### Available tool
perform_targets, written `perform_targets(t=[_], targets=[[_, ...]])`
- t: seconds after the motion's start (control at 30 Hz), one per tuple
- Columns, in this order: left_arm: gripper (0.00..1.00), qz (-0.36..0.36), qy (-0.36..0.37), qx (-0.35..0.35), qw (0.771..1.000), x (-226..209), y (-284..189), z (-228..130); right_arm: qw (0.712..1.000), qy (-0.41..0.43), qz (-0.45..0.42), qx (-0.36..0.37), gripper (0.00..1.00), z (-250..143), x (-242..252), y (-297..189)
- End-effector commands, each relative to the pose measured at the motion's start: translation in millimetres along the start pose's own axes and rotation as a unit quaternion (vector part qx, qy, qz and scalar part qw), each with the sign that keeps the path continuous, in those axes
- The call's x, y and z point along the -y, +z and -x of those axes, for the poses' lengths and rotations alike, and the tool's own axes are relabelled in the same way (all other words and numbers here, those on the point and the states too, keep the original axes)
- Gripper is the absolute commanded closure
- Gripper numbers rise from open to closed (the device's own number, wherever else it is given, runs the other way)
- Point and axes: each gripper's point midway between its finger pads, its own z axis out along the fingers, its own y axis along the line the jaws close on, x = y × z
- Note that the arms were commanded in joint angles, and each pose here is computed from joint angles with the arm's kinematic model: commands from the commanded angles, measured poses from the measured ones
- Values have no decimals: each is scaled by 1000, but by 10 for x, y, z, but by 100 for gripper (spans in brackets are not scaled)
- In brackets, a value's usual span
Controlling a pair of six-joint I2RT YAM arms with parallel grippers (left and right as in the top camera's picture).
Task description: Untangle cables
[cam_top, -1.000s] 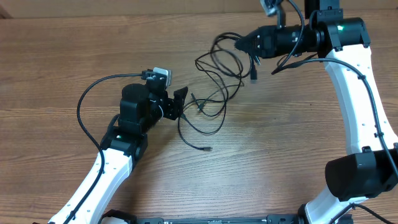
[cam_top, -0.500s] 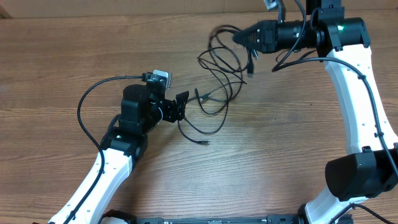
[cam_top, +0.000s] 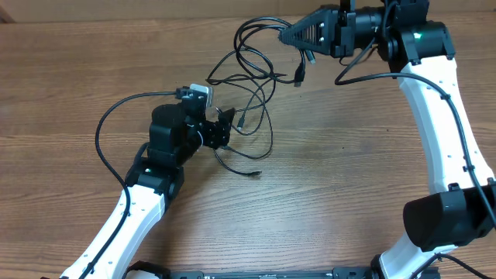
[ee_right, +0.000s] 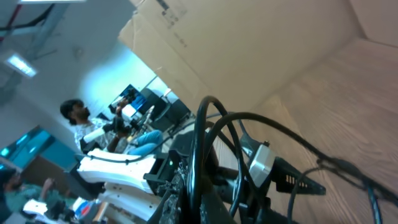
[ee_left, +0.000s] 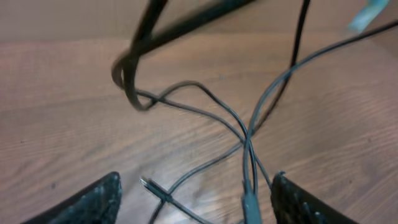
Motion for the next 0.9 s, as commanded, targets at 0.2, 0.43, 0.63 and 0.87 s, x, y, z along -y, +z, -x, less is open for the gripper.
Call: perform_targets(t=[0.2, 0.43, 0.63, 0.87], targets=[[30, -28, 94, 148, 984, 175, -130, 734, 999, -6, 42, -26, 96, 117, -366, 242], [30, -88, 193, 187, 959, 461, -221, 859, 999, -16, 40, -27, 96, 129, -384, 390], [86, -83, 204, 206, 953, 467, -254, 942, 999, -15, 41, -28, 96, 123, -391, 406], [79, -82, 225, 266, 934, 541, -396, 1198, 999, -8, 41, -28, 96, 123, -391, 406]])
